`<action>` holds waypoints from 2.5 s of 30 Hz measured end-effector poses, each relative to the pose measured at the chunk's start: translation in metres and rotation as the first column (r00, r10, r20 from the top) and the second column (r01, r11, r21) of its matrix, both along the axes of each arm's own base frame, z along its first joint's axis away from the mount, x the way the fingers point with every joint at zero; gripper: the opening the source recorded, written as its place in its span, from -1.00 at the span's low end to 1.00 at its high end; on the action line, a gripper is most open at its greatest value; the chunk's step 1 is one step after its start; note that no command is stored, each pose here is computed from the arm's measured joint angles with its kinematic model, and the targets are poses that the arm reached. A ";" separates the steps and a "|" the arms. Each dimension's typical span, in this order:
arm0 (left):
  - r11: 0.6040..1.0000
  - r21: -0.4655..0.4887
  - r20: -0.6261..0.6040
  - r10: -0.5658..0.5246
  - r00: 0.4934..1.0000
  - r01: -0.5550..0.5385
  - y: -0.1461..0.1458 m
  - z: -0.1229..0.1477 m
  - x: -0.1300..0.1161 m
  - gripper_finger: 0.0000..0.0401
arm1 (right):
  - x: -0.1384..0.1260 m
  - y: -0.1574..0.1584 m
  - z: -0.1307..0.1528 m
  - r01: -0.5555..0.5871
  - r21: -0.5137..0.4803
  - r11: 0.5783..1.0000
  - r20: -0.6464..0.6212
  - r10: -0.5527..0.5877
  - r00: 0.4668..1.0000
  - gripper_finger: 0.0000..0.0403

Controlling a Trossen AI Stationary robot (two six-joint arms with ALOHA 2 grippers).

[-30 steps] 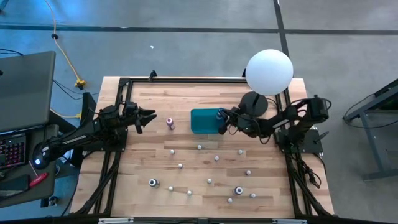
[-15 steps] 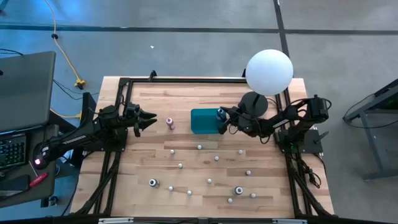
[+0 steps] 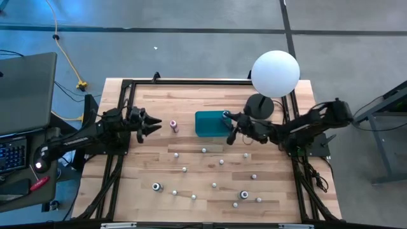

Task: Pick & Place food coloring
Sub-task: Put the large pink food coloring bottle into the blue bin

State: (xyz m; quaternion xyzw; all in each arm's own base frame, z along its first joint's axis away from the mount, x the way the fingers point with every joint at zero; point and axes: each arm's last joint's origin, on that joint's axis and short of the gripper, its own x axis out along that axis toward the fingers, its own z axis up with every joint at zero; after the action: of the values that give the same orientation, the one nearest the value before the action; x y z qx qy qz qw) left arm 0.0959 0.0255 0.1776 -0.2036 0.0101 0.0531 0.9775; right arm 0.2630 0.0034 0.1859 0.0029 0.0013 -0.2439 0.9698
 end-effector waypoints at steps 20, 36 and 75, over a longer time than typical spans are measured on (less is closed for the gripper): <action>0.965 0.256 -0.168 0.108 0.980 -0.063 0.010 -0.015 0.040 -0.16 | -0.017 0.035 0.031 -0.145 -0.022 0.989 0.087 0.146 0.985 -0.34; 0.946 0.318 -0.247 0.140 0.959 -0.057 0.018 -0.036 0.063 -0.16 | -0.017 0.034 0.030 -0.132 -0.023 0.991 0.072 0.134 0.988 -0.34; 0.931 0.365 -0.127 0.044 0.991 0.005 0.059 0.064 0.223 -0.83 | -0.023 0.057 0.024 -0.175 -0.004 0.985 0.015 0.175 0.984 -0.34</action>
State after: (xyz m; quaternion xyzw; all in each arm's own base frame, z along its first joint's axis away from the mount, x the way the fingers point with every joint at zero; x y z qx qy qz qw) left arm 0.3190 0.0843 0.2412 -0.0149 0.0631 0.0774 0.9949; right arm 0.2404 0.0604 0.2097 0.0033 -0.0063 -0.1579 0.9874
